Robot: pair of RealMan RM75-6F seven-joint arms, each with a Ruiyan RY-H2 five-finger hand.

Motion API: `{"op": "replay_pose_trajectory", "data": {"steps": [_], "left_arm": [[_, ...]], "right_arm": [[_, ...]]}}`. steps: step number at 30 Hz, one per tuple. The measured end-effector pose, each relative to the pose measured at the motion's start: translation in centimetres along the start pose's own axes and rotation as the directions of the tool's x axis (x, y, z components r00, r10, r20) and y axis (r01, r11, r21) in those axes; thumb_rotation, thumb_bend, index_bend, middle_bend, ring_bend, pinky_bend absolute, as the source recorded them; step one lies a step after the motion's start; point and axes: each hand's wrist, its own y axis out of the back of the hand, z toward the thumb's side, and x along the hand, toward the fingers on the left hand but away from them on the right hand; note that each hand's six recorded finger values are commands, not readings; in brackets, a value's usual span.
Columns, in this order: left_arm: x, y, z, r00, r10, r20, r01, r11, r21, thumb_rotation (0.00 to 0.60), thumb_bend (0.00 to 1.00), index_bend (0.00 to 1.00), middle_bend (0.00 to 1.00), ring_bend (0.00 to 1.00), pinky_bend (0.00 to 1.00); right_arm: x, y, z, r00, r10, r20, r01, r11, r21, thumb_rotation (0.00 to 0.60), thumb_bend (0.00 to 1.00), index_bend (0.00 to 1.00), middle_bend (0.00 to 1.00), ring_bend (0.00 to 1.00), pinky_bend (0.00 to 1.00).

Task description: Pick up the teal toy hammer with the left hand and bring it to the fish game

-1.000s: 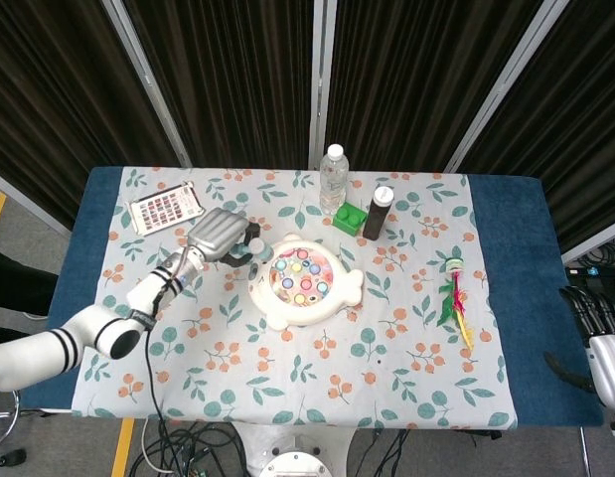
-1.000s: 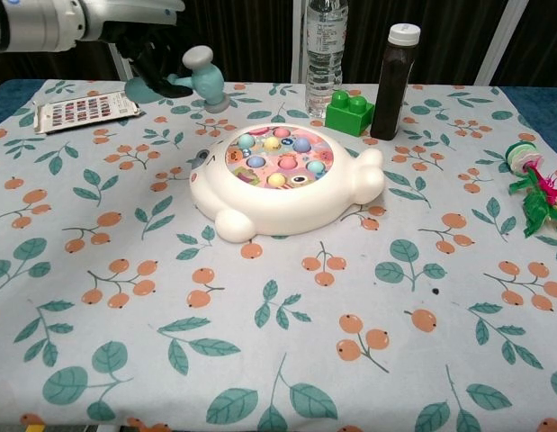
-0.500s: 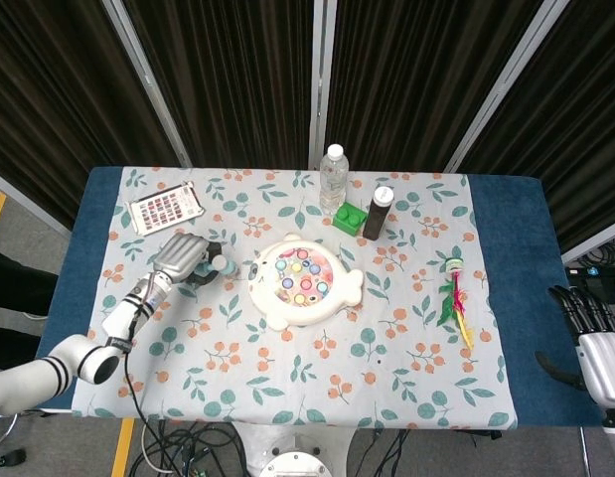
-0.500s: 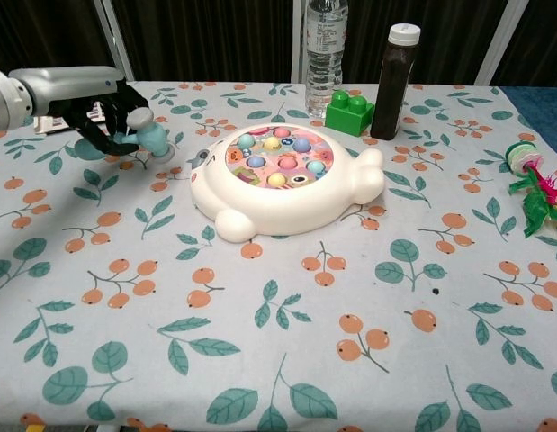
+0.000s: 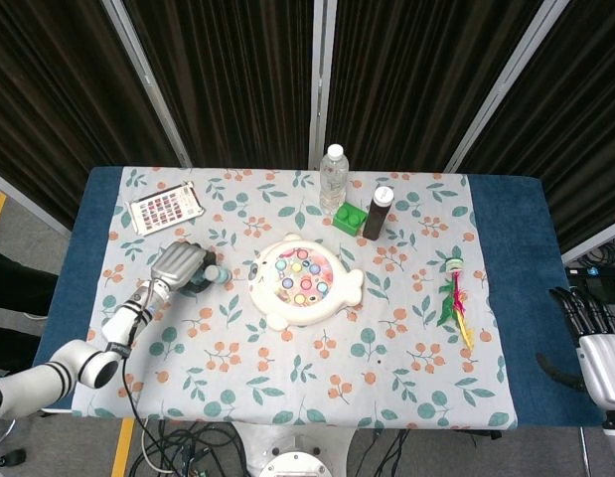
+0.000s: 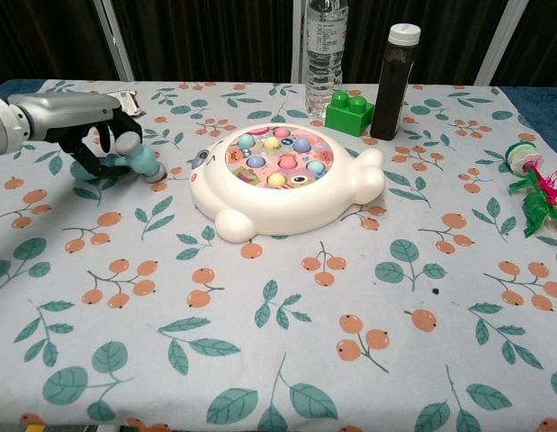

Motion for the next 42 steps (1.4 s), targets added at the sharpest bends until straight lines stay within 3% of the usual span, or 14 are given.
{"op": "replay_pose_trajectory", "data": {"steps": [12,20,23,29,32,35,39,42], "left_arm": [[-0.5,-0.1,-0.2,1.0,-0.012,-0.013,0.012,1.0,0.003,0.6,0.37,0.36,0.38,0.29,0.37],[-1.0,0.3,-0.1,1.0,-0.008,-0.014,0.007,1.0,-0.014,0.6,0.33,0.17,0.22,0.14,0.3],[-1.4,1.1,-0.2,1.0,0.023,-0.014,-0.023,0.999,-0.034,0.6,0.32,0.1,0.14,0.06,0.18],[-3.9,4.5,-1.7,0.984,0.17,-0.051,-0.174,0.98,-0.091,0.6,0.3,0.1,0.13,0.05,0.13],[-6.8,6.3,-4.0,0.956,0.266,-0.12,-0.28,0.953,-0.113,0.6,0.29,0.14,0.16,0.05,0.14],[-10.9,7.2,-6.7,0.912,0.347,-0.218,-0.378,0.918,-0.119,0.6,0.28,0.19,0.18,0.05,0.14],[-17.5,6.9,-9.8,0.834,0.42,-0.359,-0.477,0.875,-0.085,0.6,0.28,0.21,0.18,0.05,0.13],[-22.2,5.8,-10.9,0.781,0.441,-0.442,-0.512,0.858,-0.049,0.6,0.28,0.21,0.18,0.05,0.13]], "right_arm": [[0.1,0.1,0.0,1.0,-0.003,-0.001,0.003,1.0,-0.002,0.6,0.15,0.0,0.09,0.0,0.0],[0.1,0.2,0.0,1.0,-0.007,-0.003,0.007,1.0,-0.003,0.6,0.15,0.0,0.09,0.0,0.0],[0.0,0.2,0.0,1.0,-0.006,-0.004,0.006,1.0,-0.001,0.6,0.15,0.0,0.09,0.0,0.0],[-0.4,0.6,0.0,1.0,-0.004,-0.019,0.004,1.0,0.003,0.6,0.15,0.0,0.09,0.0,0.0],[-0.8,0.8,-0.1,1.0,0.005,-0.028,-0.005,1.0,-0.006,0.6,0.15,0.0,0.09,0.0,0.0],[-1.4,1.0,-0.1,0.999,0.011,-0.045,-0.012,1.0,-0.014,0.6,0.15,0.0,0.09,0.0,0.0],[-2.2,0.9,0.1,0.997,0.022,-0.078,-0.025,0.999,-0.036,0.6,0.15,0.0,0.09,0.0,0.0],[-2.5,0.6,0.5,0.995,0.022,-0.099,-0.026,0.999,-0.036,0.6,0.15,0.0,0.09,0.0,0.0]]}}
